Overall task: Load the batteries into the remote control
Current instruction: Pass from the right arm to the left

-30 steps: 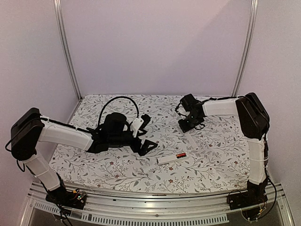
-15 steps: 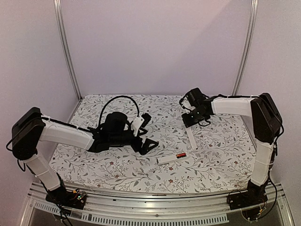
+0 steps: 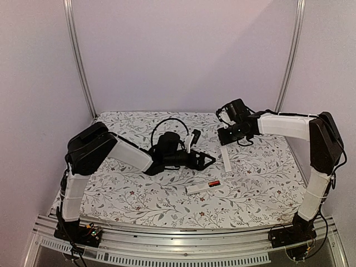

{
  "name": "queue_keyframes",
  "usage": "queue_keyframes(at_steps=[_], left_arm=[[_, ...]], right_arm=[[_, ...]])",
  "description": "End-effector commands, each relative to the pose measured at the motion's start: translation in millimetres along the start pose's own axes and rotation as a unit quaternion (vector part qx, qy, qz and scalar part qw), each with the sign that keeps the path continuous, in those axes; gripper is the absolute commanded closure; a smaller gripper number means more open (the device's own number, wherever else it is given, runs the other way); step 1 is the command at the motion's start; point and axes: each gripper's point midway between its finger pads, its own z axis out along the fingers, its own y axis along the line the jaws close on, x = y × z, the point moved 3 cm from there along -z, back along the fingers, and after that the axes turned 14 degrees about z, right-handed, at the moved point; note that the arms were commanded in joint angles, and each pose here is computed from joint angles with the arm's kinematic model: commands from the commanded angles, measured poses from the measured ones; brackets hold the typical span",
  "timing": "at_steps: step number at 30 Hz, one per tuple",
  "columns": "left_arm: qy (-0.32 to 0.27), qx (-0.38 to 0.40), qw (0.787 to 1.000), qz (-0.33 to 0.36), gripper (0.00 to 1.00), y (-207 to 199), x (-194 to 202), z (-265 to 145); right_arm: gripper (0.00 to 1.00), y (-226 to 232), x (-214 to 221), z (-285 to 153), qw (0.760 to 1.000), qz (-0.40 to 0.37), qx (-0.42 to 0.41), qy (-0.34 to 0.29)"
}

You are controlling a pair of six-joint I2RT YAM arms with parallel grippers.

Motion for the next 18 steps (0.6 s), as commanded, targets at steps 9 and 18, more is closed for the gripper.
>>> queue_keyframes(at_steps=[9,18], left_arm=[[-0.047,0.037,0.996,-0.069,0.1,8,-19,42],[-0.044,0.016,0.994,-0.101,0.26,19,-19,51]], right_arm=[[1.0,19,-13,-29,0.999,0.014,-0.032,-0.041],[1.0,39,-21,-42,0.997,0.006,-0.052,-0.054]])
